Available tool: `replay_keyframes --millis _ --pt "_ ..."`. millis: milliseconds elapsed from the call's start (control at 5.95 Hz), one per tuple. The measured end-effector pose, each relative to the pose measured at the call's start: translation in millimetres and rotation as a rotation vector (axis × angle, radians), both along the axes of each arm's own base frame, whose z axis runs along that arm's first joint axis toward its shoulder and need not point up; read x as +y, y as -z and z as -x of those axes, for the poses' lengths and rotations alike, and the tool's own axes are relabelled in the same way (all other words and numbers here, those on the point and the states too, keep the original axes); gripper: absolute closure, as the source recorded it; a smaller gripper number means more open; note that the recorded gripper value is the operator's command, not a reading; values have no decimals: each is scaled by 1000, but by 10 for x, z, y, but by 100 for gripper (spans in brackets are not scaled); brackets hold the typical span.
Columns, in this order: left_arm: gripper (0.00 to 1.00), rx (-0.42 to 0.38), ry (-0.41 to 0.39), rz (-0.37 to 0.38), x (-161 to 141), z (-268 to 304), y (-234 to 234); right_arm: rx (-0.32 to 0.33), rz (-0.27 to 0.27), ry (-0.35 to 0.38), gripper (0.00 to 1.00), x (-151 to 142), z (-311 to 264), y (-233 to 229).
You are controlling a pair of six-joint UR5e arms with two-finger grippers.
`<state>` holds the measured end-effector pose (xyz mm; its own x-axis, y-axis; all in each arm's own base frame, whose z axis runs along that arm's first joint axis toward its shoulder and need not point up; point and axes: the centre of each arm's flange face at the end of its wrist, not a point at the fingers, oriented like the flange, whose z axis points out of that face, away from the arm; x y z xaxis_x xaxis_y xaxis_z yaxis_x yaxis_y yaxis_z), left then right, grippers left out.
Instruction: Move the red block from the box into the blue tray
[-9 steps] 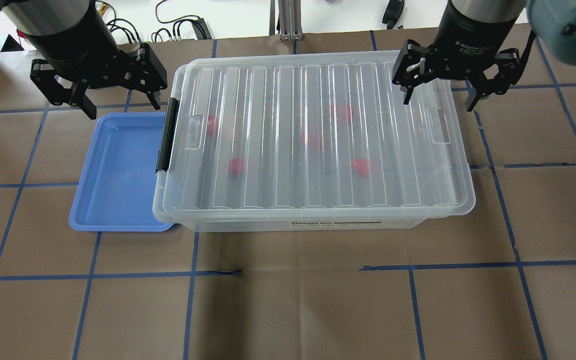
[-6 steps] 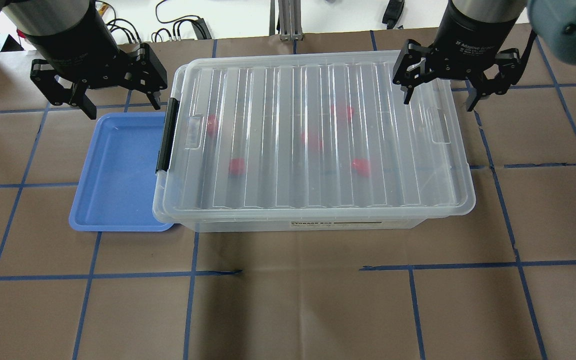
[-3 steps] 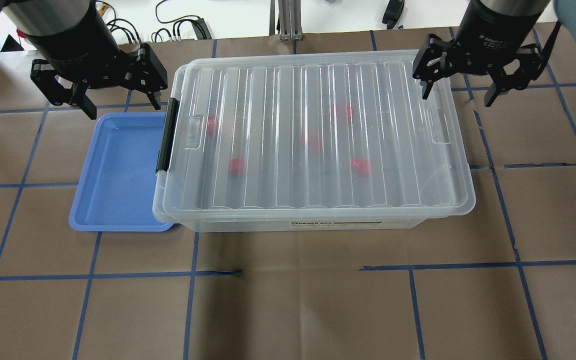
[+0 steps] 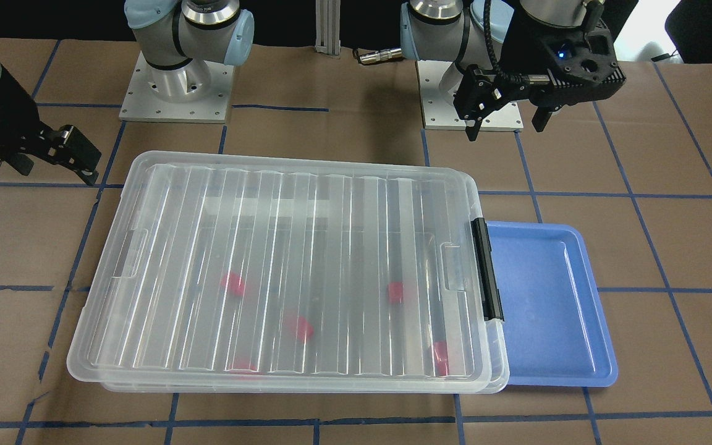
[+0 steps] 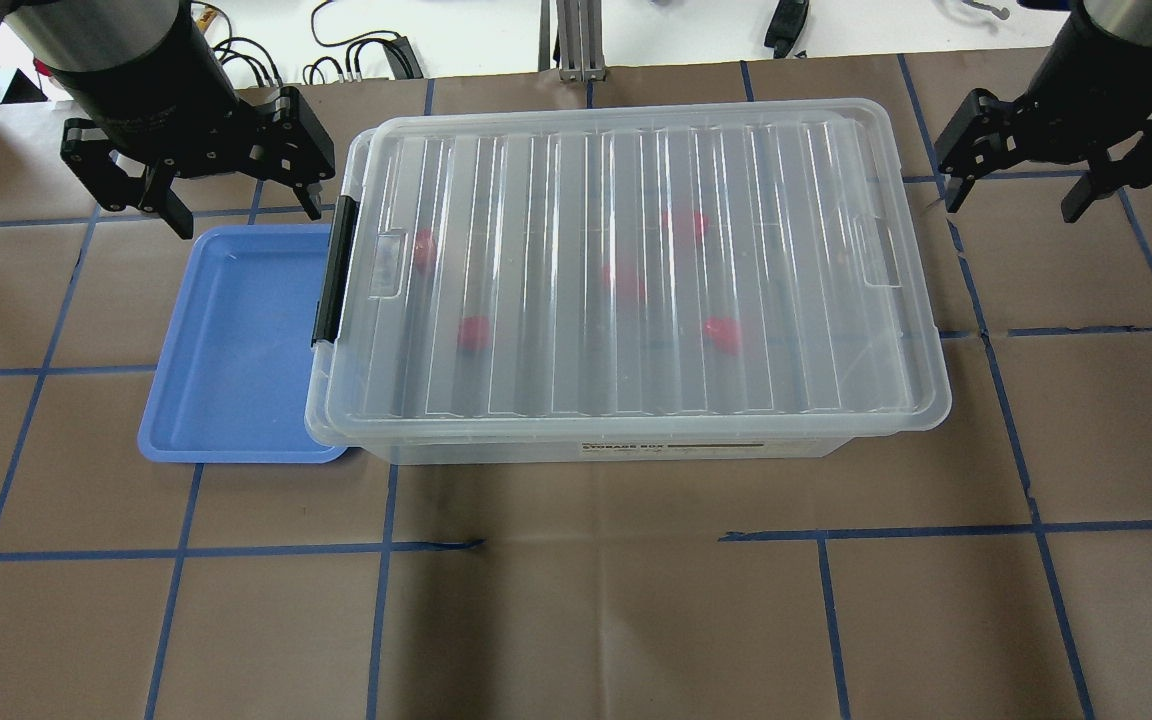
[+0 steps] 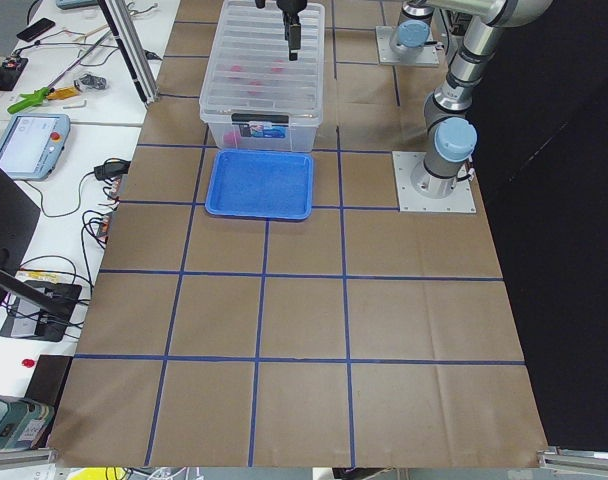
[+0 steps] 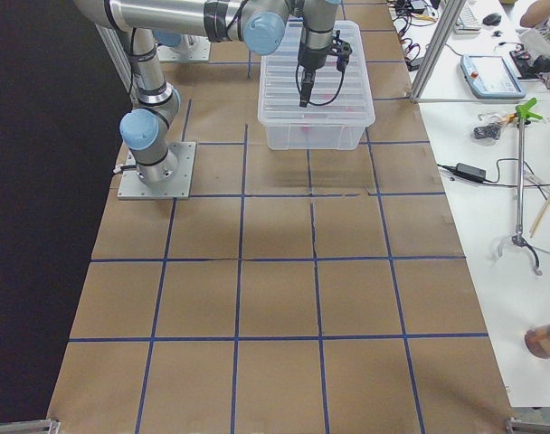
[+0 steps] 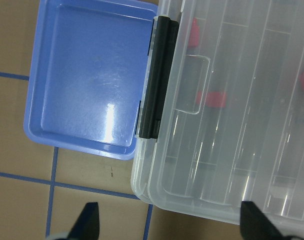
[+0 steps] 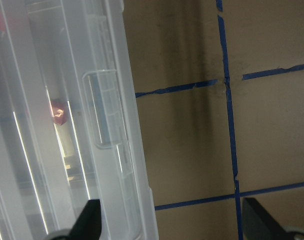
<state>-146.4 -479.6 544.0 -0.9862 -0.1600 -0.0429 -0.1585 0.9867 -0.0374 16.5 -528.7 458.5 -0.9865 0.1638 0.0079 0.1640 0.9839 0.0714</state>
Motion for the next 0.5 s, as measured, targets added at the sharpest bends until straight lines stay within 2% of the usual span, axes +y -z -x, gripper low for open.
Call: replay_keyframes --millis 336,504 --pt "2 0 1 0 1 4 0 -4 -12 10 0 10 39 558" --pt "2 0 1 0 1 5 0 -3 2 14 0 51 27 797"
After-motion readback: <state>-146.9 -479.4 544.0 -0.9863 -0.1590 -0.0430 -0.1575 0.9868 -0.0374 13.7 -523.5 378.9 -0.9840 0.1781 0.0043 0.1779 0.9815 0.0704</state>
